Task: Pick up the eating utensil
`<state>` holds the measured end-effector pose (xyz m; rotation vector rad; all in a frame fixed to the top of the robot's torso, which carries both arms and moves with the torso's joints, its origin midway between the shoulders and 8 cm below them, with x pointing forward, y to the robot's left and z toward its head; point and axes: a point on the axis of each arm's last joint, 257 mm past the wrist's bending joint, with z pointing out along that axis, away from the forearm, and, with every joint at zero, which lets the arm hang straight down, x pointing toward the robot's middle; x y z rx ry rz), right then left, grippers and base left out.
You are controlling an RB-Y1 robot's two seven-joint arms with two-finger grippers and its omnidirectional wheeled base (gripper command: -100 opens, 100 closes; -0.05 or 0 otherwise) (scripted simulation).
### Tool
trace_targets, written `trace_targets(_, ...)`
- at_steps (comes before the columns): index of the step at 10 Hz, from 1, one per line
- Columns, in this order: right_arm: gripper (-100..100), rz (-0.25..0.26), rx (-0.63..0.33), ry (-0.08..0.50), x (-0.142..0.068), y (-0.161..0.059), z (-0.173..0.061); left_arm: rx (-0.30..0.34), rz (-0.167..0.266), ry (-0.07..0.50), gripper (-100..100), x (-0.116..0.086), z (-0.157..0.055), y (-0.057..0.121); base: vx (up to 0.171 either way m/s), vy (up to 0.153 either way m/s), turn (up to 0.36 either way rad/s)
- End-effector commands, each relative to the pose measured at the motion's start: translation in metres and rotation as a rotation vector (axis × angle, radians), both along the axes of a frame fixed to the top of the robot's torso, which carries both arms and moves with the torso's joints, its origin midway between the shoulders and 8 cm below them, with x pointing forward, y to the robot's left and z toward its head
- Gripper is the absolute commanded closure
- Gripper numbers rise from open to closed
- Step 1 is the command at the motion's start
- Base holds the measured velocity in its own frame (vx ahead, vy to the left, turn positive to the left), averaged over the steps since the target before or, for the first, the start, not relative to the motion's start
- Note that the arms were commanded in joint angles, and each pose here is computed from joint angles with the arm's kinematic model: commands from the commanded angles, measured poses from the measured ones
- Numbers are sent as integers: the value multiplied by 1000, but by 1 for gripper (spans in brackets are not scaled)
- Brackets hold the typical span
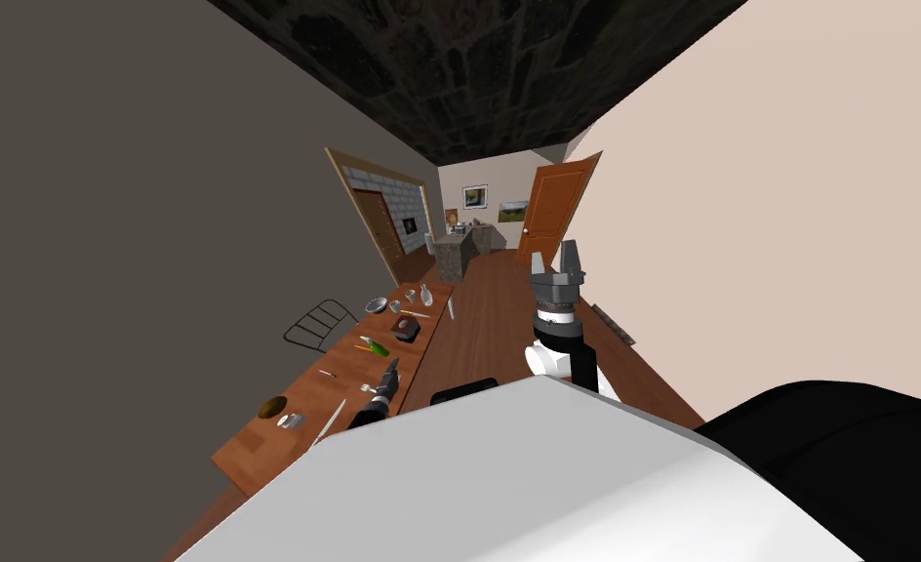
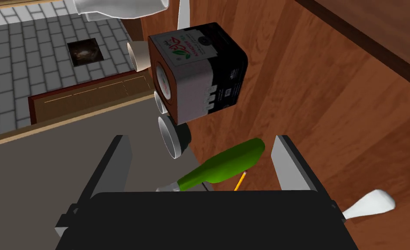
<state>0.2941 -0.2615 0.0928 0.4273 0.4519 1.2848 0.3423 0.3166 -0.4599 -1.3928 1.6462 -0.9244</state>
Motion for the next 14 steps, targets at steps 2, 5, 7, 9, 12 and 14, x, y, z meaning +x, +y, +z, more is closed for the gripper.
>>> trace_targets(2, 0, 0, 0, 0, 0, 0, 0, 17, 11, 121, -100, -27, -35, 15, 14, 16, -158)
trace_targets(5, 0, 0, 0, 0, 0, 0, 0, 30, 21, 202, -100, -45, -59, 27, 12, 14, -162)
trace_targets(7, 0, 0, 0, 0, 0, 0, 0, 48, 35, 327, -100, -75, -92, 47, 11, 21, -243)
trace_targets(9, 0, 0, 0, 0, 0, 0, 0, 54, 42, 349, -100, -82, -98, 52, 7, 17, -62)
trace_targets(12, 0, 0, 0, 0, 0, 0, 0, 72, 60, 470, -100, -114, -123, 74, 4, 15, -160)
trace_targets(14, 0, 0, 0, 0, 0, 0, 0, 84, 74, 532, -100, -132, -135, 87, 5, 26, -147)
